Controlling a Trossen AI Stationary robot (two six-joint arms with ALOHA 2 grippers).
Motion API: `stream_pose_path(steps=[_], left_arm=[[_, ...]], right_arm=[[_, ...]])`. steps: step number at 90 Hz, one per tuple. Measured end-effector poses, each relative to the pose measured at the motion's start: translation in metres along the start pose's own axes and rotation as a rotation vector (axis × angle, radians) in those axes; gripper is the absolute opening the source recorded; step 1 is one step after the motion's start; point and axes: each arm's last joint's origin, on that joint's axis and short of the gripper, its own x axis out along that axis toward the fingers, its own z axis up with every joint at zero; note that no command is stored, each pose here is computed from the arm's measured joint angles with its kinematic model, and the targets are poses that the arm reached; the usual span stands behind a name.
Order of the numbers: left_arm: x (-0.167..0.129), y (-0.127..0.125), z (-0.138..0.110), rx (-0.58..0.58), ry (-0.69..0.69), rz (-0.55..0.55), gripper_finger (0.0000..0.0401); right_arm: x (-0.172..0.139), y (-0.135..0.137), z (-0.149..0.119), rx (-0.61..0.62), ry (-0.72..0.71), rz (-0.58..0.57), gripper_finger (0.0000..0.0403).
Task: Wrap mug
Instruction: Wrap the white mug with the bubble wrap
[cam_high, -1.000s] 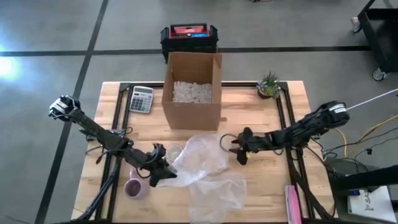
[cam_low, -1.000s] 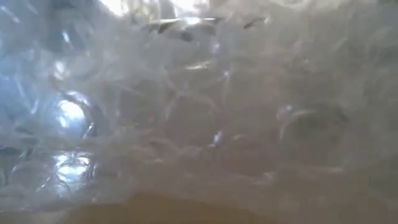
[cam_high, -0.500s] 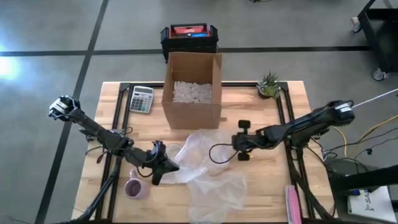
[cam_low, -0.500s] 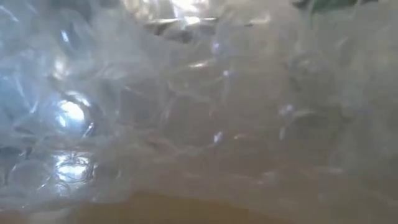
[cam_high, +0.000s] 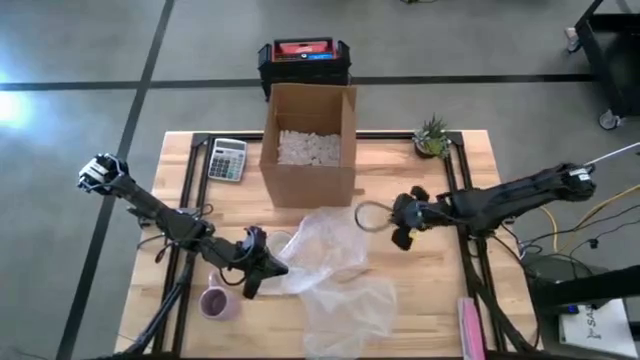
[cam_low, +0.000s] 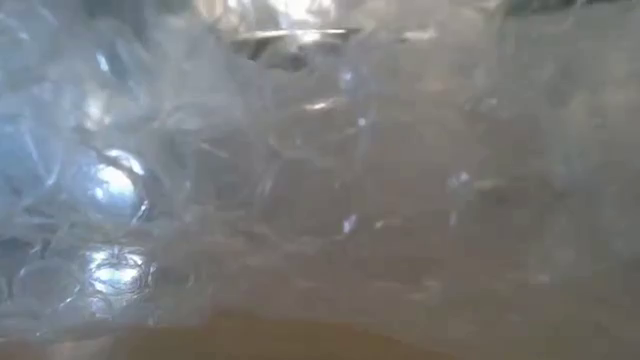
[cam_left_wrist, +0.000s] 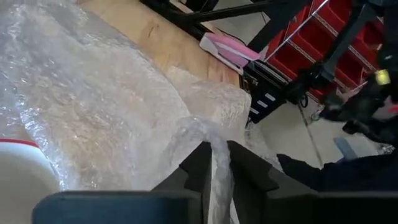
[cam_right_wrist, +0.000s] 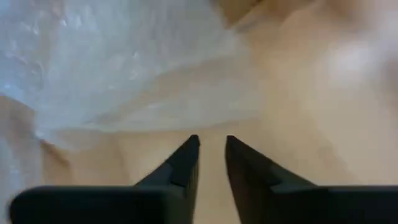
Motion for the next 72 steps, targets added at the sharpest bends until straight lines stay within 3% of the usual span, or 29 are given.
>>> stream_pose_path(steps=[6, 17, 24, 40, 45, 52, 58, 72], left_arm=[[0.0, 0.0, 0.0, 0.0, 0.0, 0.0, 0.0036], [0.0, 0.0, 0.0, 0.0, 0.001, 0.0, 0.0033], [0.0, 0.0, 0.0, 0.0, 0.001, 0.0, 0.003], [0.0, 0.0, 0.0, 0.001, 0.002, 0.002, 0.0024], [0.0, 0.001, 0.0, 0.002, 0.005, 0.005, 0.0023], [0.0, 0.001, 0.0, 0.002, 0.005, 0.005, 0.0023], [0.0, 0.001, -0.001, 0.003, 0.006, 0.007, 0.0023], [0.0, 0.001, 0.0, 0.002, -0.002, 0.01, 0.0023]], right_arm=[[0.016, -0.008, -0.004, 0.041, -0.049, 0.017, 0.0137], [0.037, -0.028, -0.01, 0.125, -0.056, -0.074, 0.0201], [0.047, -0.031, -0.008, 0.197, -0.075, -0.04, 0.0232], [0.078, -0.027, -0.008, 0.245, -0.088, 0.087, 0.0273], [0.087, -0.027, -0.008, 0.262, -0.096, 0.077, 0.0274], [0.097, -0.026, -0.007, 0.259, -0.108, 0.067, 0.0255], [0.102, -0.025, -0.005, 0.232, -0.119, 0.07, 0.0214], [0.089, -0.023, 0.0, 0.104, -0.111, 0.087, 0.0044]])
